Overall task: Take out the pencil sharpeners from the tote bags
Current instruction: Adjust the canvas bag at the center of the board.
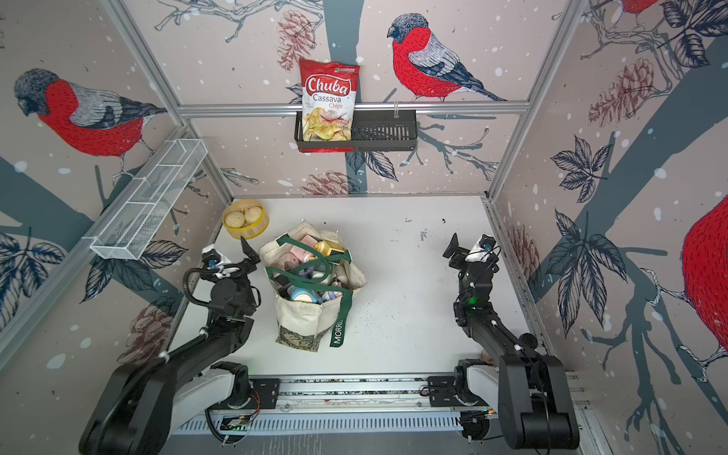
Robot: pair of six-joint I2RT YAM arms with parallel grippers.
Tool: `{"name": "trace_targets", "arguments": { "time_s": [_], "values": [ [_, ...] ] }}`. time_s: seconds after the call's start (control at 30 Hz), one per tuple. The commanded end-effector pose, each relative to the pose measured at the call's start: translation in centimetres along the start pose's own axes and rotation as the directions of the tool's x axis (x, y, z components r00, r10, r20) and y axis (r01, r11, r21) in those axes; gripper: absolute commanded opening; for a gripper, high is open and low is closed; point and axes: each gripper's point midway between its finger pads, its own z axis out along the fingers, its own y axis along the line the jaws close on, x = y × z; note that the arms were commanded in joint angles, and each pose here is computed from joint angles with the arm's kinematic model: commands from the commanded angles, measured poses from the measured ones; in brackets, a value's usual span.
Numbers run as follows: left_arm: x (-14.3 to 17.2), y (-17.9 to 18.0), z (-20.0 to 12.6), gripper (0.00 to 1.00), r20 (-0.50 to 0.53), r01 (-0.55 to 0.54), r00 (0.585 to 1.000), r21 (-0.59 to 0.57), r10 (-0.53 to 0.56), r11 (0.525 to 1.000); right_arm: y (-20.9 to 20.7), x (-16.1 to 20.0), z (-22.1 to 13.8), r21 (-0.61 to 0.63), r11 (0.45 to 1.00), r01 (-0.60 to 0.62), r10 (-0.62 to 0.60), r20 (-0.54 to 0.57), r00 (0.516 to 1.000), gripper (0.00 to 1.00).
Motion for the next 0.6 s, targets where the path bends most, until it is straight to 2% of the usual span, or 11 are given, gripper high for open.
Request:
{"name": "trace_targets", "arguments": {
  "time_s": [0.0,0.03,0.1,0.17,0.23,0.3,0.4,0.47,0.57],
  "values": [
    [1.5,1.2,-0.5,0.99,-0.187,0.078,0.978,-0.087,-0.094,0.993,0.2,-0.8,-1.0,-0.030,0.993,-0.114,0.114,0.027,0.993,1.00],
    [0.5,1.1,-0.7,0.99,-0.163,0.131,0.976,-0.074,-0.141,0.989,-0.1,-1.2,-1.4,-0.023,0.989,-0.147,0.148,0.047,0.988,1.00],
    [-0.9,1.4,-1.3,0.99,-0.160,0.265,0.948,-0.075,-0.274,0.961,-1.2,-1.5,-1.9,0.018,0.971,-0.238,0.236,0.069,0.969,1.00],
    [-2.7,-0.2,-1.5,0.98,-0.235,0.324,0.922,0.031,-0.309,0.945,-1.3,-2.0,-2.2,0.001,0.956,-0.294,0.293,0.081,0.953,1.00],
    [-3.9,-1.9,-1.6,0.97,-0.329,0.329,0.902,0.106,-0.279,0.939,0.2,-2.4,-2.4,-0.088,0.953,-0.291,0.296,0.058,0.953,1.00],
    [-4.2,-3.6,-2.1,0.97,-0.423,0.295,0.884,0.172,-0.200,0.940,2.3,-3.1,-2.9,-0.208,0.937,-0.280,0.294,0.038,0.955,1.00],
    [-3.5,-5.5,-3.6,0.97,-0.556,0.244,0.830,0.274,-0.054,0.930,3.8,-3.8,-3.5,-0.289,0.907,-0.307,0.324,0.014,0.946,0.98],
    [-3.0,-5.9,-4.9,0.96,-0.601,0.222,0.799,0.324,0.019,0.920,4.2,-4.1,-3.9,-0.310,0.893,-0.327,0.345,0.005,0.938,0.96],
    [-2.5,-5.6,-6.3,0.96,-0.608,0.204,0.791,0.361,0.064,0.910,4.8,-4.6,-4.3,-0.337,0.867,-0.366,0.384,-0.015,0.923,0.95]
  ]
}}
